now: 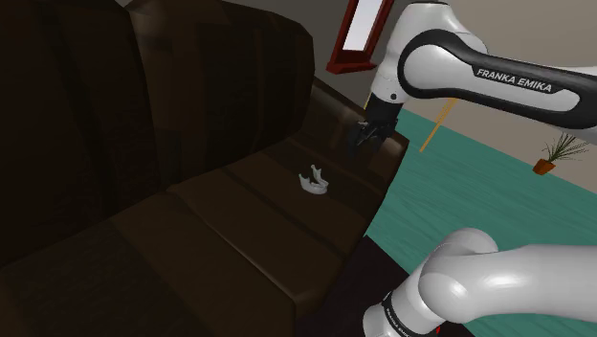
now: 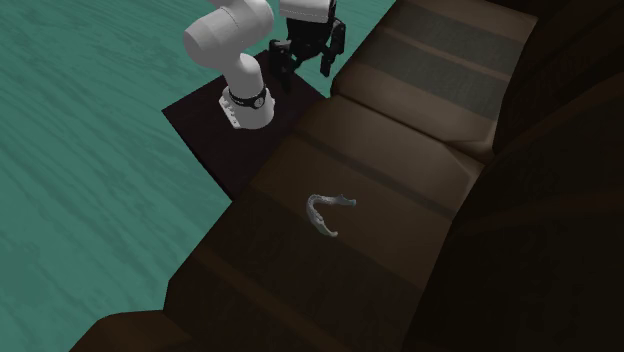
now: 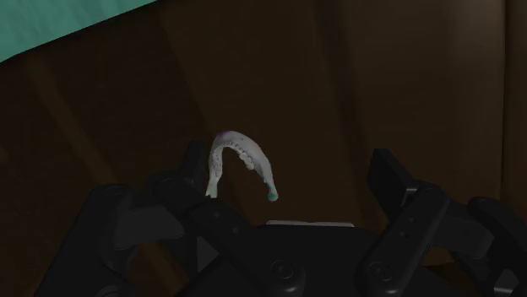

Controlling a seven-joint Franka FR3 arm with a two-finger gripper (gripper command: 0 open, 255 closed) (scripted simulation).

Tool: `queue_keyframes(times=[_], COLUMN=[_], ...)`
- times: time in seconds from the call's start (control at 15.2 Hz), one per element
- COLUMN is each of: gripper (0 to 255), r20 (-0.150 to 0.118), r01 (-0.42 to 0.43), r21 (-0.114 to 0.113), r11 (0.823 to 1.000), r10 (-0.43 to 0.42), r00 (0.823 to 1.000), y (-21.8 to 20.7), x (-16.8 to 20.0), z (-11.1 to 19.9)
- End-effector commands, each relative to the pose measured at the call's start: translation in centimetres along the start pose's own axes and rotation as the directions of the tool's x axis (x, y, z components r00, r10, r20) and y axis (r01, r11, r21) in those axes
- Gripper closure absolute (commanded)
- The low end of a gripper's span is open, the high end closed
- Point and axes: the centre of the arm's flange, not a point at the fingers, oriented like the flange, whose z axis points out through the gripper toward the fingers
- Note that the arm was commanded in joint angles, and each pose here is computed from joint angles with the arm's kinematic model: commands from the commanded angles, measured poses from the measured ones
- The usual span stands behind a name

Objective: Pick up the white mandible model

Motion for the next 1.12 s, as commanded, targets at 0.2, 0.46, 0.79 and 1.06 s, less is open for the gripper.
queue_keyframes(times=[0.2,0.46,0.79,1.06], gripper=[0,0,0,0], r20=[0.043,0.100,0.170,0.226], r01=[-0.020,-0.046,-0.078,-0.104], r21=[-0.002,-0.006,-0.014,-0.021], r11=[1.000,0.999,0.997,0.994], r10=[0.020,0.046,0.079,0.106], r00=[0.999,0.994,0.982,0.968], y=[0.8,1.9,3.4,4.8], x=[3.4,7.8,12.9,16.7], z=[2.7,6.6,11.7,16.1])
